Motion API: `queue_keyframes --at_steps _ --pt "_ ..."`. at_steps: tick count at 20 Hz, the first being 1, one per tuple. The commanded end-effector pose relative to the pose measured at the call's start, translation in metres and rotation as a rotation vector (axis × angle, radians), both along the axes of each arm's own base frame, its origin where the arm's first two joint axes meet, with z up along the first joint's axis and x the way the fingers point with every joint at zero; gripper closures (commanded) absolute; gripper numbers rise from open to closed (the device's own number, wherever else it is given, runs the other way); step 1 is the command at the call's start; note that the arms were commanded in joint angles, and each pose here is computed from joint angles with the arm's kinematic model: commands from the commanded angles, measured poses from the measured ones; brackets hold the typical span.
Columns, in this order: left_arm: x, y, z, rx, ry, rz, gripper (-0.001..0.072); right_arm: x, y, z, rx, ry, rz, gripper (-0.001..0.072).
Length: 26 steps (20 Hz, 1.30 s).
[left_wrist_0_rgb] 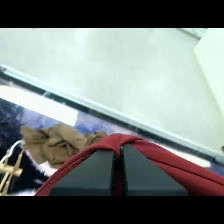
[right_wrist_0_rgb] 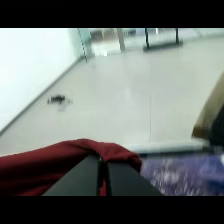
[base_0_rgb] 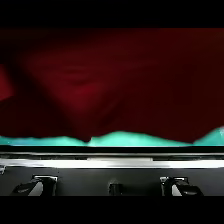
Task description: Fold the clothes and pants, and hang the long-sleeved shirts on hangers.
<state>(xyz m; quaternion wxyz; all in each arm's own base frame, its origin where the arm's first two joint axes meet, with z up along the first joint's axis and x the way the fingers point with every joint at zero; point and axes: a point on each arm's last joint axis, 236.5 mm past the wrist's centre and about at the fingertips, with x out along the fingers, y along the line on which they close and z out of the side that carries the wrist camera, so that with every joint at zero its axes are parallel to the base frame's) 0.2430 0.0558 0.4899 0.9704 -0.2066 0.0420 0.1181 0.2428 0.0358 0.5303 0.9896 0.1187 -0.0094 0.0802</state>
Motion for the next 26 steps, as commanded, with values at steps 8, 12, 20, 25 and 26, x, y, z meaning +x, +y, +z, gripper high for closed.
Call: queue_keyframes --at_steps 8,12,20,25,26 --pt "0.250 0.031 -0.304 -0.066 0.647 -0.294 0.0692 0.251 -0.023 -0.350 0.103 1.009 0.054 0.0686" --pt "0.328 0.014 -0.435 -0.096 0.742 -0.331 0.0693 0.319 -0.030 -0.491 0.172 1.148 0.036 0.0686" --pt "0.348 0.016 -0.504 -0.001 0.827 -0.349 0.0693 0.337 -0.029 -0.547 0.197 1.182 0.043 0.0686" --pt "0.296 0.010 -0.529 -0.008 1.056 -0.456 0.0692 0.287 -0.029 -0.563 0.133 1.396 0.081 0.0686" --pt "0.287 0.010 -0.532 -0.014 1.093 -0.465 0.0692 0.279 -0.032 -0.566 0.115 1.430 0.076 0.0686"
